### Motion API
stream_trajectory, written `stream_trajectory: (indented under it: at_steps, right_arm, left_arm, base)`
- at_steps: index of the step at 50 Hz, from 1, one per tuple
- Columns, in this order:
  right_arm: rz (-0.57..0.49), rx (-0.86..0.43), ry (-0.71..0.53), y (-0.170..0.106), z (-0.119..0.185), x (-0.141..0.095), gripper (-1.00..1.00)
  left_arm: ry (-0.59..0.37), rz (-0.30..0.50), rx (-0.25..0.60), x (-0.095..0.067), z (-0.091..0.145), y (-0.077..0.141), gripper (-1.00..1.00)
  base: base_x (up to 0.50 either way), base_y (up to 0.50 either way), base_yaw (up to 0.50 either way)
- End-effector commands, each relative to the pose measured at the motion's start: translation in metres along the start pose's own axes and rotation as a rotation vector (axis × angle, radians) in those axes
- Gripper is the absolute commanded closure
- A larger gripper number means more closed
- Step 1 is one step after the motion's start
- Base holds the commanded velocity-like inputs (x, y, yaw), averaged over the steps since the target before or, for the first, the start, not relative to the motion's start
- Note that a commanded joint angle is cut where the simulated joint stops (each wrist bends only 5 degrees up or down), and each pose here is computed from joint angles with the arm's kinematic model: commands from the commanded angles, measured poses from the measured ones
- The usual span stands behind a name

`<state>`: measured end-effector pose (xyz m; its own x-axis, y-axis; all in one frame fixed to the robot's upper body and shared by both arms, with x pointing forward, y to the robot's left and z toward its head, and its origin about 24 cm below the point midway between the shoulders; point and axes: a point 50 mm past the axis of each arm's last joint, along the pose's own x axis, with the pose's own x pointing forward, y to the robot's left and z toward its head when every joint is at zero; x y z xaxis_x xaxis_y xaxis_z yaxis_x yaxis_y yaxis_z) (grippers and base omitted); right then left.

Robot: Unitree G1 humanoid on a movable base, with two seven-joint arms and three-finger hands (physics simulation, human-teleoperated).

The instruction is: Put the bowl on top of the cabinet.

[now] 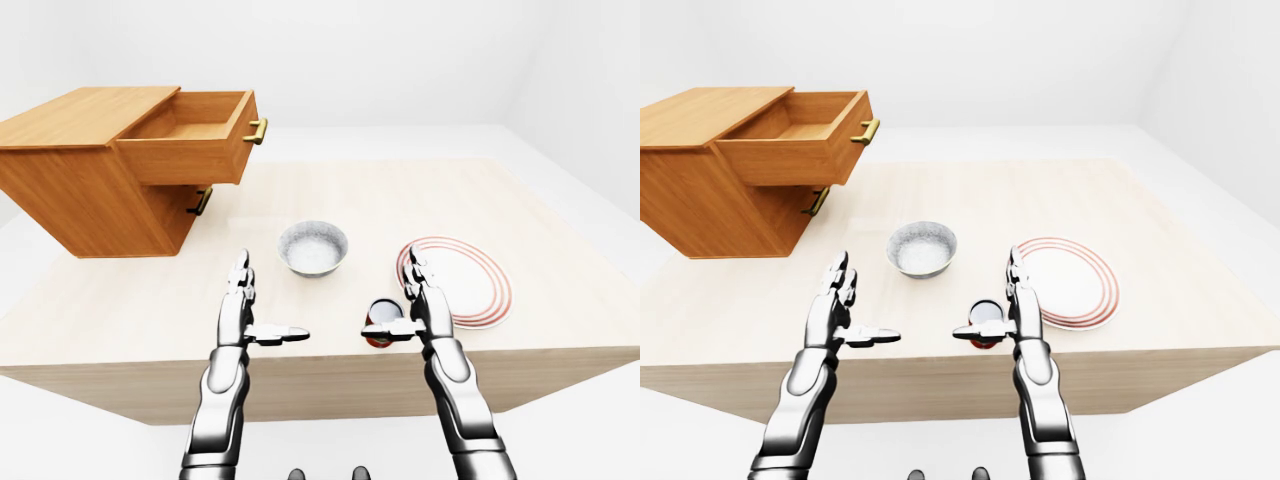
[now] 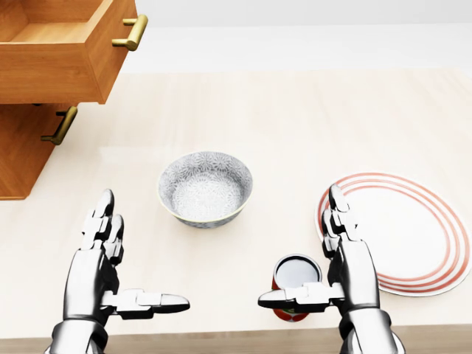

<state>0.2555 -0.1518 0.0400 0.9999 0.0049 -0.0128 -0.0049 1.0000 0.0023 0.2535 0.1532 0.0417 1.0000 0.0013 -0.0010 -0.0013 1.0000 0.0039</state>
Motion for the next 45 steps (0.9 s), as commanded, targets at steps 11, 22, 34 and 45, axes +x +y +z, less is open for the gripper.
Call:
stream_trajectory:
  at_steps: [11,22,34,45]
  right_arm:
    - [0.000,-0.014,0.042,-0.004,-0.005,0.004,-1.00]
    - [-0.016,-0.035,0.057,-0.003,-0.006,0.005,-1.00]
    - [-0.020,-0.045,0.048,-0.003,-0.005,0.003,-1.00]
    - [-0.019,-0.068,0.030,-0.002,-0.007,0.005,-1.00]
  left_arm:
    - [0.046,-0.063,-0.038,-0.006,0.000,-0.002,-1.00]
    - [0.017,-0.064,-0.042,-0.008,0.007,-0.002,-1.00]
    - [0.009,-0.063,-0.075,-0.009,0.008,0.003,-1.00]
    - [-0.016,-0.080,-0.085,-0.014,0.008,0.004,-1.00]
  base:
    - [0.00,0.00,0.00]
    - [0.00,0.00,0.00]
    - [0.04,0.00,0.00]
    - [0.49,0.00,0.00]
